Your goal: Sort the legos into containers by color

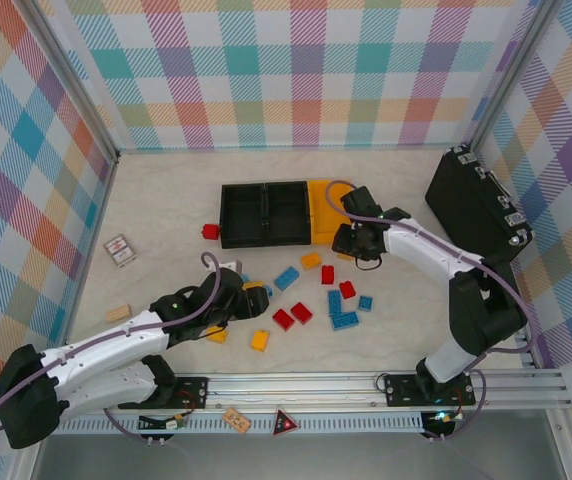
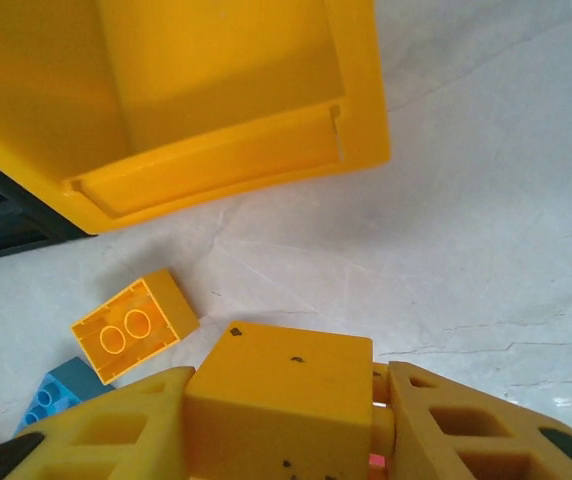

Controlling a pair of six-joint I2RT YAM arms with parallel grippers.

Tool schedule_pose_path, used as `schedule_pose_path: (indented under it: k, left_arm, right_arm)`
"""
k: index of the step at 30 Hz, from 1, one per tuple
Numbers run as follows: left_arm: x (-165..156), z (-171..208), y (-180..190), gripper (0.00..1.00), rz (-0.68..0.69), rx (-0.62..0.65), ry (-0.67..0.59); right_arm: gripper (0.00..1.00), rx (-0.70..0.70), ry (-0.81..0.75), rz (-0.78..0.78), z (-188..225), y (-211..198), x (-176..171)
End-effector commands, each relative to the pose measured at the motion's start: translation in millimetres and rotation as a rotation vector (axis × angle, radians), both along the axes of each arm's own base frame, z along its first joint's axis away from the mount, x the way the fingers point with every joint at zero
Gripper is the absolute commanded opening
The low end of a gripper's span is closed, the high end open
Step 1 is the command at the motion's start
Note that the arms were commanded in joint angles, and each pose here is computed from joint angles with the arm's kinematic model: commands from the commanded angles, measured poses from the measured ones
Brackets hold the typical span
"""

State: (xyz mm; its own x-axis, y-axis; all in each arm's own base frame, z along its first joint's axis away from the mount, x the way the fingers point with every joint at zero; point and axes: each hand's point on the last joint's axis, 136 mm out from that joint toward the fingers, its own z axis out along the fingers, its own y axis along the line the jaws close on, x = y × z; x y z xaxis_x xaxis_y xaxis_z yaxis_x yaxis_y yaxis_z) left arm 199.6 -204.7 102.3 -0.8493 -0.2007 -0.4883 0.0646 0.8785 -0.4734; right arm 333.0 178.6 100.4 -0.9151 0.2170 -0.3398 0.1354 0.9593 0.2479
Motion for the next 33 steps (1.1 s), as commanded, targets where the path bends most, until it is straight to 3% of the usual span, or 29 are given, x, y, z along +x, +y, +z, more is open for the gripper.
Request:
schedule_pose_path:
  k: [1,9,16,26,33]
  left_arm:
    - [6,22,-18,0.7,-0.017,-0.063,-0.049]
    - [8,40,-25,0.7,-0.019,-0.096,-0.093]
    - [5,37,-18,0.7,-0.002,-0.087,-0.088]
    - [0,28,-9,0.71,0.013,-0.059,-0.073]
    - [0,27,-7,0.71,0.018,-0.058,-0.072]
  right_arm:
    - [0.36,-0.047,-0.032,0.033,14,0,11]
    - [0.37,-0.062,-0.07,0.036,27,15,58]
    - [0.38,-0.095,-0.042,0.02,14,19,91]
    - [0.43,-0.111,0.002,-0.001,-6,22,105]
    - [0.56,-0.107,-0.014,-0.005,4,22,107]
